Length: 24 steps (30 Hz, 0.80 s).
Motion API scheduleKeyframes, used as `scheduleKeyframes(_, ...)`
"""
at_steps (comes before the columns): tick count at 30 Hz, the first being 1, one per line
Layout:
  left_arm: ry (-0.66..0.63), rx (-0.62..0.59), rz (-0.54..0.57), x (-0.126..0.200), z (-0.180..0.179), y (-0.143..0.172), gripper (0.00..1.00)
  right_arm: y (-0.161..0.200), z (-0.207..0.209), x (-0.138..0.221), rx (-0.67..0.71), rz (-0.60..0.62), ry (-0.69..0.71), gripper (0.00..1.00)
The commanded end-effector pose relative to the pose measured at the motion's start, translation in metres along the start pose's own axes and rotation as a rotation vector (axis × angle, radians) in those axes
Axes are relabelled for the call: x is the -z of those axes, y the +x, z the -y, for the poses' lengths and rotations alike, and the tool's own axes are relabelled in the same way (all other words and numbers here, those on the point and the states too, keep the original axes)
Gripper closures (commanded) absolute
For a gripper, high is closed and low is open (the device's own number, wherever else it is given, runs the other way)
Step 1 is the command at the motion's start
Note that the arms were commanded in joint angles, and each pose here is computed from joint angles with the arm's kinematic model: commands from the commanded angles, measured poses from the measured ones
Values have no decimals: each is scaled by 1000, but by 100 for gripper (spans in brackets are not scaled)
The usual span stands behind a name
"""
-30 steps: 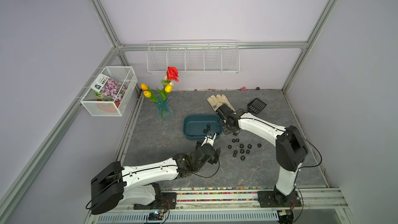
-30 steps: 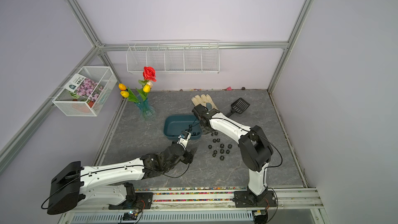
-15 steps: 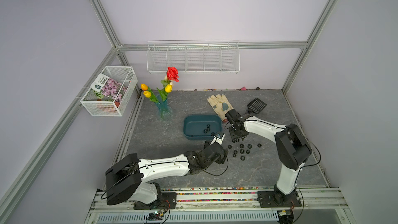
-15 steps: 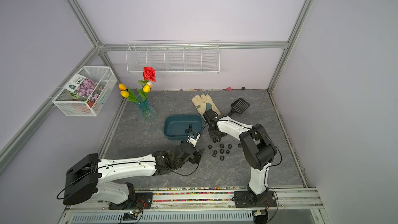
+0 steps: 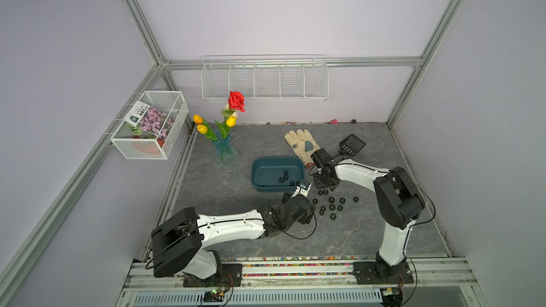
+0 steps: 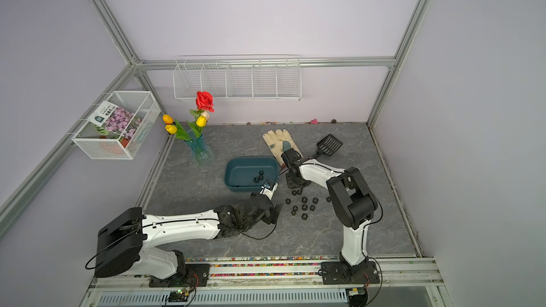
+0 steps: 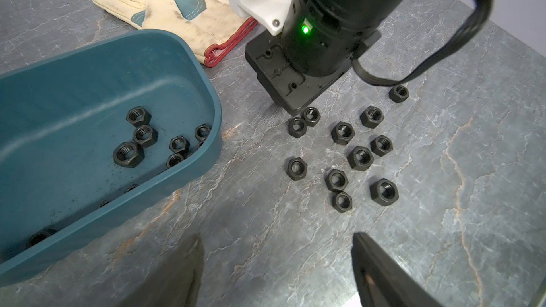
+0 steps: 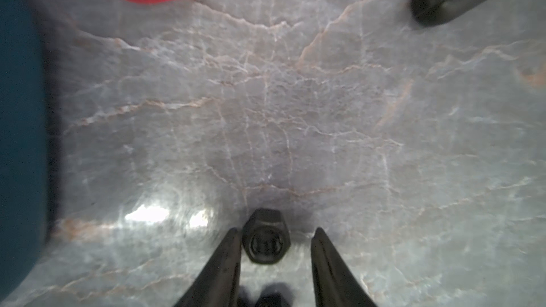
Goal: Put the nuts on the desktop into the storage box
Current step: Pick up the nut from the center of the board, then place the nut in the storage box.
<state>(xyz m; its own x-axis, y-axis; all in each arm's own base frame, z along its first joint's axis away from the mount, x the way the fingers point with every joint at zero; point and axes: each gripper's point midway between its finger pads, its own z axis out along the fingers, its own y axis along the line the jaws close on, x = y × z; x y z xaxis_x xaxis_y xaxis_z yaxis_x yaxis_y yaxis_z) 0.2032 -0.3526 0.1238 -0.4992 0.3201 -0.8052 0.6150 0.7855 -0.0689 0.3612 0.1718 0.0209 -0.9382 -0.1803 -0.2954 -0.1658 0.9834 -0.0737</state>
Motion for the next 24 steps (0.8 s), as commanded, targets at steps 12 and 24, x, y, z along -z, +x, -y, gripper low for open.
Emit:
scheduleKeyframes(12, 6, -4, -7, -3, 6, -2, 19, 18, 2, -27, -23, -73, 1, 70)
scheduleKeyframes(24, 0, 6, 7, 2, 2, -5, 19, 16, 2, -19, -23, -67, -3, 85)
